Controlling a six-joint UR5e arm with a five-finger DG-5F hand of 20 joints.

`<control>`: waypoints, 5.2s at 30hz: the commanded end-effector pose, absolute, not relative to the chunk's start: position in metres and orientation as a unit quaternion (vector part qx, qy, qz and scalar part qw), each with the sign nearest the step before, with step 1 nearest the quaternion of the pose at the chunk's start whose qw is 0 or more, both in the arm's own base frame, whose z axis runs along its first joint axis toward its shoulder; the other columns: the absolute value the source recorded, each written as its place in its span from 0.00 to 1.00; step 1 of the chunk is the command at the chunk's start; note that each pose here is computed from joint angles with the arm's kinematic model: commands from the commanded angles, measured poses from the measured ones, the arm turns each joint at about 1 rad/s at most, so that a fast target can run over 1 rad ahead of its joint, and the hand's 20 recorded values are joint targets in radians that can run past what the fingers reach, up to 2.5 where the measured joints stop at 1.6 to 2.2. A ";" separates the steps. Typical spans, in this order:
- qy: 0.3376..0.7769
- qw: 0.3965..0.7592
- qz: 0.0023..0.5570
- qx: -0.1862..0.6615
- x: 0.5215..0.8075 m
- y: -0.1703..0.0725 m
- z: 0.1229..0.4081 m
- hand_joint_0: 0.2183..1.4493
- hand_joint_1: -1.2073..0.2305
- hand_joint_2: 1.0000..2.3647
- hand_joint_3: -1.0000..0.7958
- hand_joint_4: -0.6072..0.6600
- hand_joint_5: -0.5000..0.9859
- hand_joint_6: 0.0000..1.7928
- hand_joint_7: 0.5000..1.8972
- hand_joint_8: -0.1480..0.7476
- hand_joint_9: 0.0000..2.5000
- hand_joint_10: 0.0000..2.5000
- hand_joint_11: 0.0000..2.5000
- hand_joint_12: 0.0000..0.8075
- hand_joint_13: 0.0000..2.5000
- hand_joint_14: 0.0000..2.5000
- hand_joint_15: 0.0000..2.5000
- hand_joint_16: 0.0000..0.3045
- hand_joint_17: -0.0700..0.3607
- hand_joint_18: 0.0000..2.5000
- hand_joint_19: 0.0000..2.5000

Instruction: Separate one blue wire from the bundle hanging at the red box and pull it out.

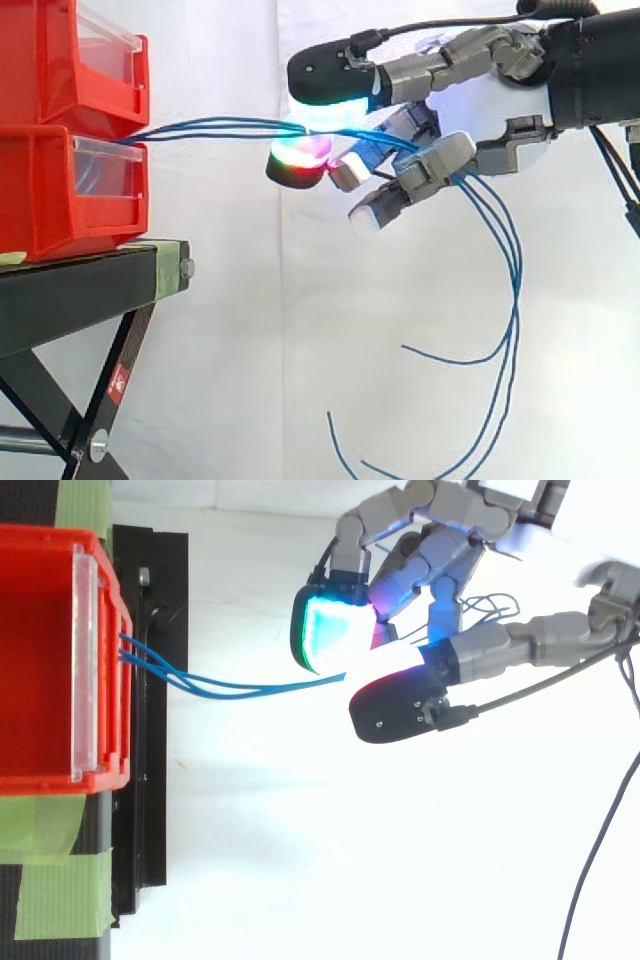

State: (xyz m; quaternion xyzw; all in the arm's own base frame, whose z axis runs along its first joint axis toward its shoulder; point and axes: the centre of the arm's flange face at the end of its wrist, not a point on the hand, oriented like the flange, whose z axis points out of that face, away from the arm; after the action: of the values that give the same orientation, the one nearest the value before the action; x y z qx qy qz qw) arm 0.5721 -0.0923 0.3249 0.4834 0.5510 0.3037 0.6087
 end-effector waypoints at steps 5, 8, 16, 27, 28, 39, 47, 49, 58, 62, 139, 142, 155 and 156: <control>0.522 0.581 0.342 0.522 0.570 -0.090 0.320 0.33 0.37 0.02 0.40 0.65 0.19 0.47 0.40 0.56 0.41 0.01 0.49 0.38 0.57 0.21 0.60 0.15 0.41 0.25 0.29; 0.513 0.565 0.354 0.540 0.568 -0.089 0.318 0.32 0.37 0.01 0.39 0.64 0.19 0.47 0.41 0.56 0.41 0.01 0.50 0.38 0.57 0.21 0.59 0.15 0.41 0.25 0.28; 0.513 0.551 0.355 0.554 0.564 -0.087 0.316 0.31 0.37 0.01 0.38 0.65 0.19 0.46 0.40 0.56 0.40 0.01 0.50 0.38 0.57 0.21 0.59 0.15 0.41 0.25 0.28; 0.552 0.580 0.291 0.524 0.561 -0.092 0.314 0.30 0.38 0.01 0.34 0.65 0.19 0.46 0.40 0.56 0.40 0.01 0.50 0.39 0.57 0.22 0.59 0.15 0.41 0.25 0.28; 0.551 0.581 0.291 0.523 0.561 -0.092 0.315 0.29 0.38 0.01 0.32 0.65 0.19 0.46 0.40 0.56 0.40 0.01 0.50 0.38 0.57 0.22 0.59 0.16 0.41 0.25 0.29; 0.551 0.580 0.286 0.527 0.560 -0.093 0.314 0.29 0.38 0.00 0.29 0.65 0.19 0.46 0.40 0.56 0.40 0.01 0.50 0.39 0.57 0.23 0.58 0.16 0.41 0.25 0.29; 0.550 0.580 0.287 0.528 0.560 -0.092 0.315 0.33 0.38 0.01 0.36 0.65 0.19 0.47 0.41 0.56 0.41 0.01 0.50 0.38 0.58 0.22 0.59 0.15 0.41 0.25 0.29; 0.549 0.581 0.287 0.528 0.560 -0.093 0.315 0.34 0.37 0.01 0.37 0.65 0.19 0.47 0.40 0.56 0.41 0.01 0.50 0.38 0.58 0.22 0.59 0.15 0.40 0.25 0.29; 0.545 0.583 0.293 0.526 0.562 -0.092 0.316 0.35 0.33 0.02 0.44 0.61 0.19 0.47 0.41 0.56 0.41 0.01 0.50 0.38 0.58 0.21 0.59 0.15 0.41 0.26 0.29; 0.542 0.584 0.296 0.527 0.562 -0.092 0.317 0.36 0.32 0.02 0.49 0.60 0.19 0.48 0.40 0.56 0.41 0.01 0.51 0.37 0.58 0.22 0.59 0.15 0.41 0.26 0.29; 0.508 0.603 0.281 0.547 0.564 -0.083 0.320 0.44 0.22 0.02 0.43 0.59 0.18 0.49 0.38 0.53 0.40 0.01 0.52 0.37 0.57 0.26 0.58 0.15 0.40 0.27 0.30; 0.504 0.600 0.287 0.551 0.564 -0.083 0.320 0.46 0.22 0.02 0.43 0.61 0.18 0.49 0.38 0.53 0.39 0.01 0.52 0.37 0.56 0.28 0.57 0.15 0.40 0.26 0.30; 0.484 0.589 0.309 0.568 0.564 -0.081 0.320 0.46 0.19 0.01 0.38 0.64 0.17 0.50 0.37 0.55 0.37 0.01 0.53 0.35 0.51 0.85 0.29 0.12 0.35 0.28 0.29; 0.484 0.589 0.309 0.568 0.564 -0.081 0.320 0.46 0.20 0.01 0.37 0.64 0.17 0.50 0.37 0.55 0.37 0.00 0.53 0.36 0.51 0.85 0.29 0.12 0.35 0.29 0.29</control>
State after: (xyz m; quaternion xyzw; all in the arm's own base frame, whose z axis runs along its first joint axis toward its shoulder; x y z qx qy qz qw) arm 0.5644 -0.0813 0.3197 0.5677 0.4849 0.3075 0.5900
